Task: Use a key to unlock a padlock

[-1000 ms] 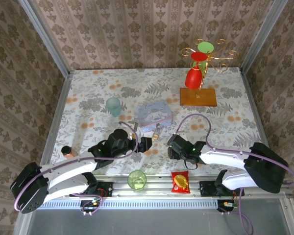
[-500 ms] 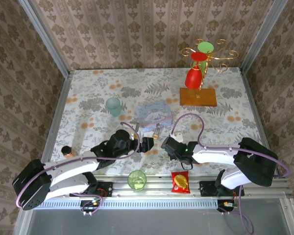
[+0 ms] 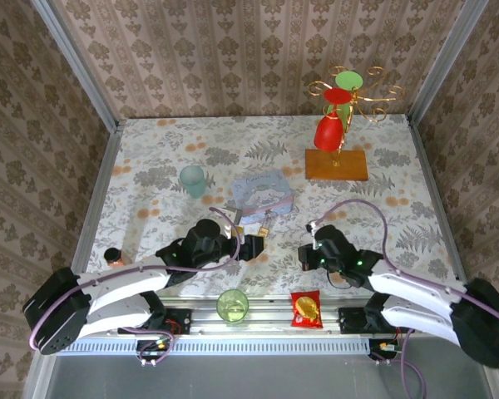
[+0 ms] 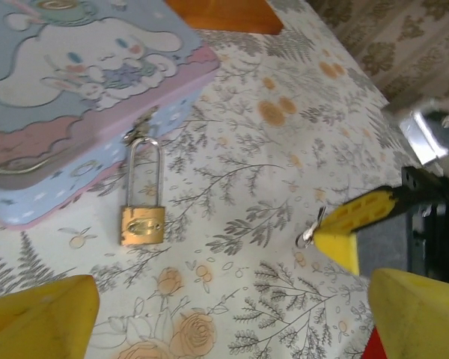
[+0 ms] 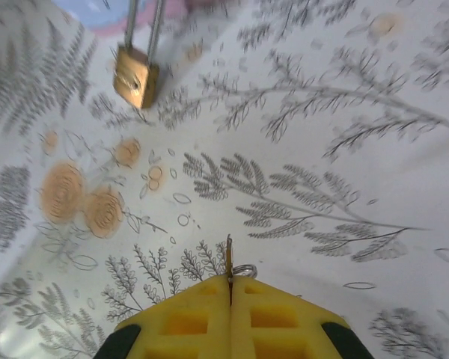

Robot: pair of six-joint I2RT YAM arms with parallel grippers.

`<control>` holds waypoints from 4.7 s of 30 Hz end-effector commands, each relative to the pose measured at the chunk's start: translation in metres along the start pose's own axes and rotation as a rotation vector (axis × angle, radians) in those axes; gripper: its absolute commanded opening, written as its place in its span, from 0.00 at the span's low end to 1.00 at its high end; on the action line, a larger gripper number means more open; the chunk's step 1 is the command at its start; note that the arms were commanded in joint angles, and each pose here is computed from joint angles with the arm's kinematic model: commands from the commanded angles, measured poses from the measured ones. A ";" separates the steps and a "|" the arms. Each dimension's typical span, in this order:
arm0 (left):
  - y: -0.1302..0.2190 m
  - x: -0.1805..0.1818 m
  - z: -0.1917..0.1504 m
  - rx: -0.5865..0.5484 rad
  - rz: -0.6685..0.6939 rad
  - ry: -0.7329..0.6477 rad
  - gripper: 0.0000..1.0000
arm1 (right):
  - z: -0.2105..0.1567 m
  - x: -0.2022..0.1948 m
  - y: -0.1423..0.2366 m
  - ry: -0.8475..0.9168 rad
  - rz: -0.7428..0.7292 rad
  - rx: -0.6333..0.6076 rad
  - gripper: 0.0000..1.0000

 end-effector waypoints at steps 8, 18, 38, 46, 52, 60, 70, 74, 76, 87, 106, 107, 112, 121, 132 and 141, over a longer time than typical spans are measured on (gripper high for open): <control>-0.022 -0.048 0.025 -0.073 -0.279 0.039 0.78 | 0.005 0.064 0.044 0.158 0.448 -0.029 0.00; -0.030 -0.069 0.033 -0.063 -0.400 0.047 0.67 | 0.010 0.097 0.059 0.234 0.587 -0.005 0.00; -0.029 -0.097 0.020 0.030 -0.516 -0.032 0.35 | 0.009 0.107 0.054 0.240 0.615 0.016 0.00; -0.034 -0.095 0.008 0.070 -0.510 -0.034 0.14 | 0.009 0.105 0.052 0.230 0.612 0.012 0.00; -0.033 -0.091 0.005 0.052 -0.501 -0.023 0.00 | 0.011 0.103 0.050 0.208 0.592 0.002 0.15; -0.013 -0.086 0.048 -0.107 -0.411 -0.040 0.00 | 0.037 0.105 0.063 0.092 0.666 -0.202 1.00; 0.042 -0.082 0.117 -0.400 -0.349 0.025 0.00 | 0.095 0.150 0.116 0.057 0.928 -0.460 1.00; 0.071 -0.075 0.133 -0.539 -0.342 0.095 0.00 | 0.111 0.170 0.129 0.049 1.033 -0.478 0.97; 0.079 -0.069 0.136 -0.570 -0.332 0.112 0.00 | 0.115 0.175 0.126 0.037 1.057 -0.475 0.96; 0.092 -0.072 0.148 -0.650 -0.384 0.128 0.00 | 0.118 0.228 0.112 0.077 1.175 -0.371 0.77; 0.100 -0.068 0.157 -0.707 -0.398 0.138 0.00 | 0.111 0.235 0.105 0.082 1.190 -0.323 0.37; 0.100 -0.068 0.157 -0.706 -0.399 0.138 0.00 | 0.112 0.236 0.105 0.083 1.192 -0.323 0.38; 0.098 -0.066 0.155 -0.702 -0.397 0.148 0.00 | 0.111 0.239 0.104 0.082 1.195 -0.320 0.41; 0.096 -0.065 0.154 -0.699 -0.399 0.160 0.00 | 0.112 0.237 0.106 0.085 1.188 -0.336 0.30; 0.088 -0.060 0.146 -0.677 -0.392 0.179 0.00 | 0.112 0.226 0.107 0.078 1.159 -0.373 0.06; 0.075 -0.049 0.137 -0.629 -0.338 0.198 0.14 | 0.107 0.214 0.102 0.076 1.127 -0.370 0.00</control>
Point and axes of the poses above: each hand's point on the last joint's axis, 136 mm out from that joint toward the fingers, its own y axis back along the fingers, its own x axis along the line the jaws close on, z = x × y, the point moved 1 cm from there along y, back along the fingers, and after that the axes turned 9 degrees about -y, right-handed, at the moved point
